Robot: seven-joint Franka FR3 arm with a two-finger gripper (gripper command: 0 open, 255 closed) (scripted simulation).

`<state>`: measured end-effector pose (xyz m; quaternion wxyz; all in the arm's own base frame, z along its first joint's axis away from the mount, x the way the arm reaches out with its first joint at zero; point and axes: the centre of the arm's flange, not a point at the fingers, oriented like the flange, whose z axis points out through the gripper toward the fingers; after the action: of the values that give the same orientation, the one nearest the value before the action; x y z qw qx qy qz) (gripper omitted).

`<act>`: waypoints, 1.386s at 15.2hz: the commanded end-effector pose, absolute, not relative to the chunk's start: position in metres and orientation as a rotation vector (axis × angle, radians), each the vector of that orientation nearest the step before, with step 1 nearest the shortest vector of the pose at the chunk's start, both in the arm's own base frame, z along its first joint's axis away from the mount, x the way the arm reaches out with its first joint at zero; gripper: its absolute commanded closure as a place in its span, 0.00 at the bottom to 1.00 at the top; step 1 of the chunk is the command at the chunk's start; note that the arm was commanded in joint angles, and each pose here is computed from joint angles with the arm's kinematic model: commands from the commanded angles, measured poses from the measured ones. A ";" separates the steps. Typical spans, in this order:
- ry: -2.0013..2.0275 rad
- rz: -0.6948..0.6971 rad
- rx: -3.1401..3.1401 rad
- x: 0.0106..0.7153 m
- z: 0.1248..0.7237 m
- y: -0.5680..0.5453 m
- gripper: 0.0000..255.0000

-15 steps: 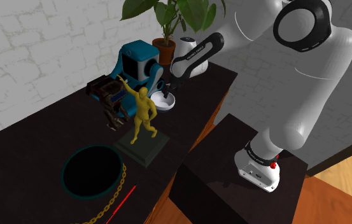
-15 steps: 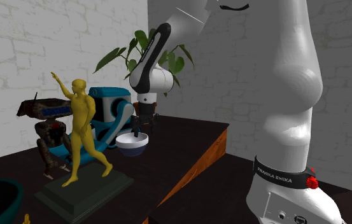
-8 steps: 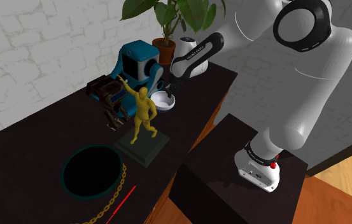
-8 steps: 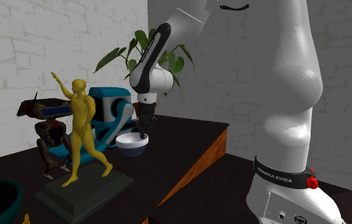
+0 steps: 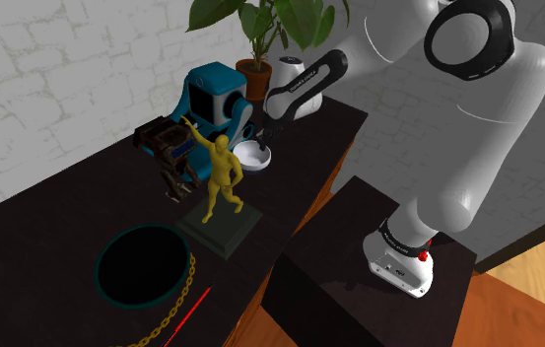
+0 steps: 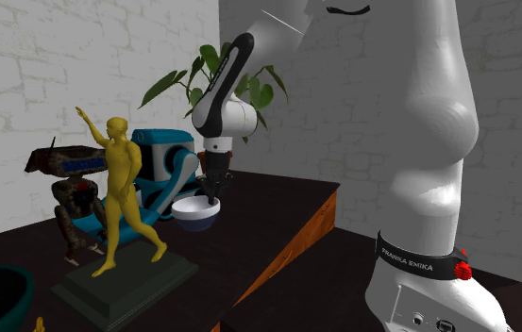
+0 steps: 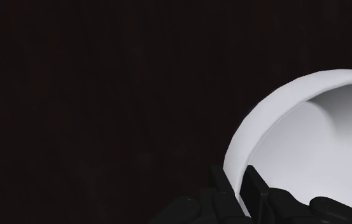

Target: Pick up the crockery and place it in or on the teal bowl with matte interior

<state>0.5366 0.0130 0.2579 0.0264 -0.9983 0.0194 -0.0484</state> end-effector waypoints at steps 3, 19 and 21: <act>0.060 -0.149 -3.085 0.537 0.276 0.013 1.00; 0.060 -0.149 -3.085 0.537 0.361 0.013 1.00; 0.060 -0.149 -3.085 0.537 0.371 0.013 1.00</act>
<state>0.5359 0.0133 0.3657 0.0262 -0.9983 0.0196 -0.0472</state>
